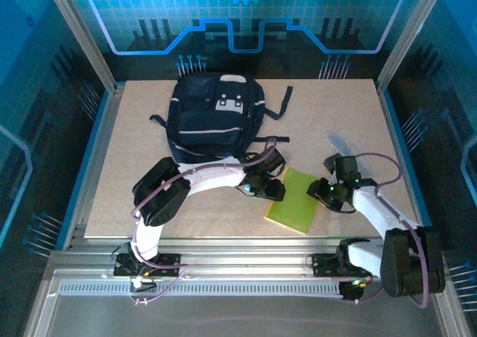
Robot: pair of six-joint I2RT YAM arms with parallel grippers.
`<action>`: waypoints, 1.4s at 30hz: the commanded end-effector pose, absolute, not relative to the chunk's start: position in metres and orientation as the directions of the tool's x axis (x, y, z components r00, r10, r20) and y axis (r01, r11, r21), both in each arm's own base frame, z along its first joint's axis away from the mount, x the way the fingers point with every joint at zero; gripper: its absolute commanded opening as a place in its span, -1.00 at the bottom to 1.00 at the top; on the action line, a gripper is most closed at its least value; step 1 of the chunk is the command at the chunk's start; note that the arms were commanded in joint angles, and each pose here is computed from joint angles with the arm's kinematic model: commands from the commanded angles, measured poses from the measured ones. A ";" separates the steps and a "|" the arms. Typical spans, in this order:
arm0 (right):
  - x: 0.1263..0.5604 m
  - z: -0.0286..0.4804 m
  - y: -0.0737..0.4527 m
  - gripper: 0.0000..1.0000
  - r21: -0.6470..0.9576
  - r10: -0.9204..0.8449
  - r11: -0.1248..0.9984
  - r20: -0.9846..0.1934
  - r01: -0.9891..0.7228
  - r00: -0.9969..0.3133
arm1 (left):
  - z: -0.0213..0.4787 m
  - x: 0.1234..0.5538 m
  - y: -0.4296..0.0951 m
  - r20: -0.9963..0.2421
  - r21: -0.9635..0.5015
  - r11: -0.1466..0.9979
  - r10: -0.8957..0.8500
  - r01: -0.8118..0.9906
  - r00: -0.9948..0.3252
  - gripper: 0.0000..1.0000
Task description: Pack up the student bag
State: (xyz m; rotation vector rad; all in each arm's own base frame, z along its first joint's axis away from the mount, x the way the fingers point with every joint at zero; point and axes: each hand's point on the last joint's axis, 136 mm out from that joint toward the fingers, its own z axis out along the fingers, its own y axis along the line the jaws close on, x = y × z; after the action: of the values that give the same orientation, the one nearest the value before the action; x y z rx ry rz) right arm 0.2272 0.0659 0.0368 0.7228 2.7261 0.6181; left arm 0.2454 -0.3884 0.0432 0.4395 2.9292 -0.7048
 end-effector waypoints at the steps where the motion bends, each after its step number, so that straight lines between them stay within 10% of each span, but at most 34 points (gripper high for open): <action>1: 0.235 0.055 0.080 -0.07 0.557 0.511 0.751 -0.148 0.356 -0.847 | 0.033 0.245 -0.388 -0.134 -0.389 0.868 0.280 0.310 -0.951 -0.22; 16: 0.238 0.059 0.101 -0.24 0.649 0.466 0.704 -0.117 0.288 -0.877 | 0.003 0.247 -0.373 -0.054 -0.311 0.915 0.253 0.257 -0.966 -0.13; 24: 0.247 0.068 0.100 -1.00 0.631 0.417 0.743 -0.173 0.224 -0.892 | 0.028 0.256 -0.384 -0.032 -0.476 0.865 0.167 0.162 -0.985 0.03; 42: 0.306 0.199 0.162 -1.00 0.791 0.287 0.595 -0.376 -0.143 -0.881 | 0.111 0.343 -0.333 -0.100 -0.851 0.523 -0.236 -0.040 -0.967 0.55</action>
State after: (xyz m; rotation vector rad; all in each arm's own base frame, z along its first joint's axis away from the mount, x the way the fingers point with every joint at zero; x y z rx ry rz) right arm 0.2978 0.1388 0.1712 0.2139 2.4297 1.1195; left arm 0.3414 -0.3221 0.0909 -0.2345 2.6526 -1.2684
